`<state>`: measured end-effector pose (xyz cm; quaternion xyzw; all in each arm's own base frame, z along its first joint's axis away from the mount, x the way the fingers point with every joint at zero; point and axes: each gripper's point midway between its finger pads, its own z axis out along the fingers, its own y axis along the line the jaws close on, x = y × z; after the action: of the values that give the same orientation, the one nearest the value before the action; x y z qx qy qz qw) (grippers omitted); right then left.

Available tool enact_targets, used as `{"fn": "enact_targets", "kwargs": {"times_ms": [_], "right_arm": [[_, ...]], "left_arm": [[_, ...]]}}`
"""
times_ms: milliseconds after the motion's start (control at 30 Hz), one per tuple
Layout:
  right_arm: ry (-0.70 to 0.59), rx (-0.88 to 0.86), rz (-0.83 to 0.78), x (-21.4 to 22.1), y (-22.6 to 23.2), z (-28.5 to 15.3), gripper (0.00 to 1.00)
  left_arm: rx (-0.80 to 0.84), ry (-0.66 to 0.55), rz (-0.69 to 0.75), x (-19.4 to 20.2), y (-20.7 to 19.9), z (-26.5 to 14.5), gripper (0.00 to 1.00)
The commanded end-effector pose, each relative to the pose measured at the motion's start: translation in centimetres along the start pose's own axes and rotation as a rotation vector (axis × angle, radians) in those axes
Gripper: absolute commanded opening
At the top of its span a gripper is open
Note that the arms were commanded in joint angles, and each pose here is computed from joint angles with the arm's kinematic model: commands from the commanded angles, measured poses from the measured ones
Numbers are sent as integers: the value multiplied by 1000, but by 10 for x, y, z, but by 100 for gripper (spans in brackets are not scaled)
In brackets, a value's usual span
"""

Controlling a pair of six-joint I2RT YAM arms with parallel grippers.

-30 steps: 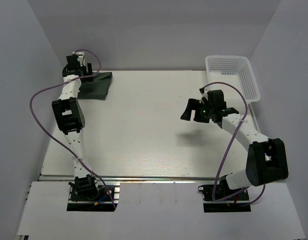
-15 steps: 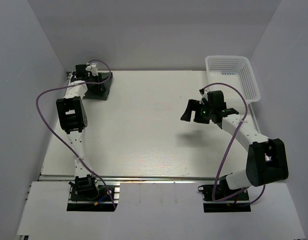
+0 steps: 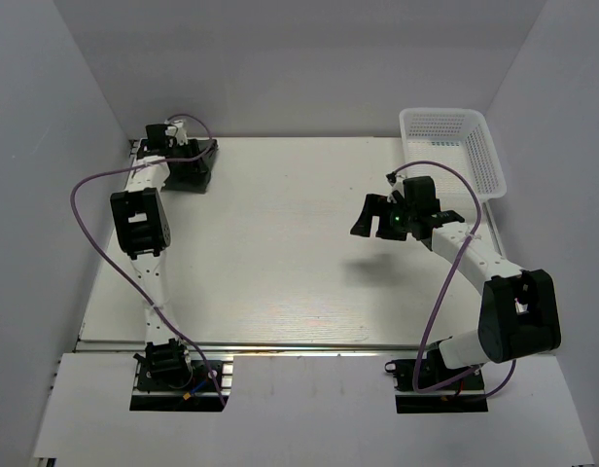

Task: Fold and stack the t-shirts
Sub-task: Put the neatly folded tshirt into the corner of the board with the left arm

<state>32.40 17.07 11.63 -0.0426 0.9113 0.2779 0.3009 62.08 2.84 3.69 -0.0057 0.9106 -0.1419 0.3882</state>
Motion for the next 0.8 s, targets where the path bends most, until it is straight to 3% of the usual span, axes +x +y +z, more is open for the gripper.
{"fn": "enact_targets", "kwargs": {"times_ms": [0, 100, 267, 400, 567, 600, 633, 767], "right_arm": [[-39, -47, -55, -13, 12, -9, 90], [-51, -79, -74, -16, 22, -16, 90], [-81, -151, -123, -17, 38, -29, 90], [-97, -196, -143, -15, 48, -40, 90], [-117, -220, -135, -3, 54, -52, 90], [-131, -219, -134, 2, 53, -58, 90], [-138, -219, -134, 4, 53, -60, 90], [-164, -192, -113, 17, 45, -69, 90]], "left_arm": [[-40, -50, -36, -28, 4, -21, 69], [-95, -147, -53, -69, 2, -48, 99], [-117, -291, -50, -129, -12, -96, 99], [-94, -327, -44, -142, -36, -133, 99], [0, -276, -42, -114, -74, -163, 99], [16, -303, -37, -118, -92, -188, 99], [-8, -241, -57, -83, -90, -181, 99], [27, -281, -103, -18, -133, -222, 99]]}}
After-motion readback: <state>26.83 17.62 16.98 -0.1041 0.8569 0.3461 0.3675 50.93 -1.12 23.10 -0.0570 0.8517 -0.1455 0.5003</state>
